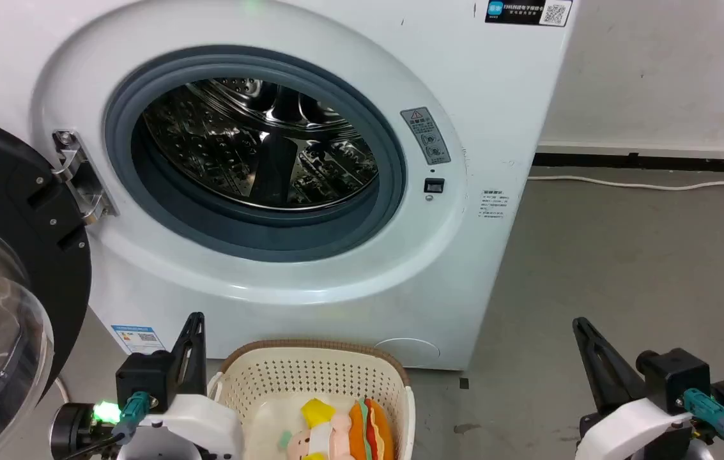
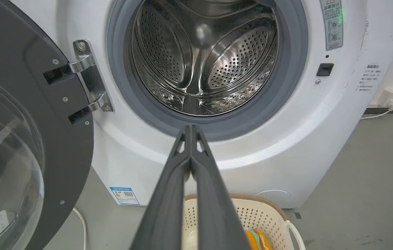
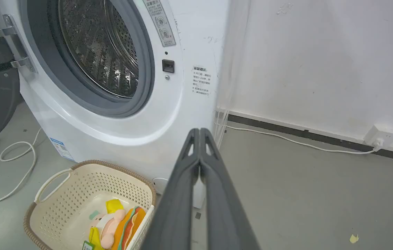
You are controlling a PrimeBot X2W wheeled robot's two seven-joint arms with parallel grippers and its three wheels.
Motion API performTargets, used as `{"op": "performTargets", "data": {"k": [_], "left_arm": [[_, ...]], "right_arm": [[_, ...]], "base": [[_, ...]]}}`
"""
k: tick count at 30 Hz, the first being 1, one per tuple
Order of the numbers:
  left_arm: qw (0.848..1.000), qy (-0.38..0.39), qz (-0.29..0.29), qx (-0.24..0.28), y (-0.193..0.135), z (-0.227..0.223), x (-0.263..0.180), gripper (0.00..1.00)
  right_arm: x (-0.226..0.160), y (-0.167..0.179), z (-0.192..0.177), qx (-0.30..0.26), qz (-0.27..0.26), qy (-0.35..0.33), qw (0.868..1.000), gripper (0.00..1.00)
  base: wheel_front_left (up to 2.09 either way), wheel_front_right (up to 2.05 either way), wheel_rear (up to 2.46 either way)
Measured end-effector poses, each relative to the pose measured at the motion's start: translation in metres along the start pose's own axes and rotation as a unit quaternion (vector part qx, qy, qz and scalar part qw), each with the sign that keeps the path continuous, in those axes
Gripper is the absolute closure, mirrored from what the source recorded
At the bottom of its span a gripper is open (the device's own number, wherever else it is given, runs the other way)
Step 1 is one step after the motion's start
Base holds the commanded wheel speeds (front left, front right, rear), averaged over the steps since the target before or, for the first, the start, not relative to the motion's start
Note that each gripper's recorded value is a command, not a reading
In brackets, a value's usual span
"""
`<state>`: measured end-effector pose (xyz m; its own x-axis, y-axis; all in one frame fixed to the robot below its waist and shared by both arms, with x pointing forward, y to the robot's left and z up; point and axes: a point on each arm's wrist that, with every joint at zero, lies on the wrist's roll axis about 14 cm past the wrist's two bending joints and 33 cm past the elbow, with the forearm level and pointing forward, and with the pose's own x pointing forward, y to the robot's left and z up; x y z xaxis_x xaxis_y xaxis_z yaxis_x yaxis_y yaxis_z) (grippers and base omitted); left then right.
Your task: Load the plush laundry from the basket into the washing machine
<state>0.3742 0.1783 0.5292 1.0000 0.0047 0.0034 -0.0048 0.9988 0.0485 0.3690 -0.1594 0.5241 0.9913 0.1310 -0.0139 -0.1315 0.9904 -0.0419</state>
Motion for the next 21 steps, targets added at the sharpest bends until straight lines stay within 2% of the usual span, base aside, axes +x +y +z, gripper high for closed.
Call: {"op": "performTargets", "data": {"k": [21], "left_arm": [[1.0, 0.0, 0.0, 0.0, -0.0001, 0.0, 0.0, 1.0]], "right_arm": [[0.0, -0.0001, 0.0, 0.0, 0.0, 0.0, 1.0, 1.0]], "base": [[0.0, 0.0, 0.0]]}}
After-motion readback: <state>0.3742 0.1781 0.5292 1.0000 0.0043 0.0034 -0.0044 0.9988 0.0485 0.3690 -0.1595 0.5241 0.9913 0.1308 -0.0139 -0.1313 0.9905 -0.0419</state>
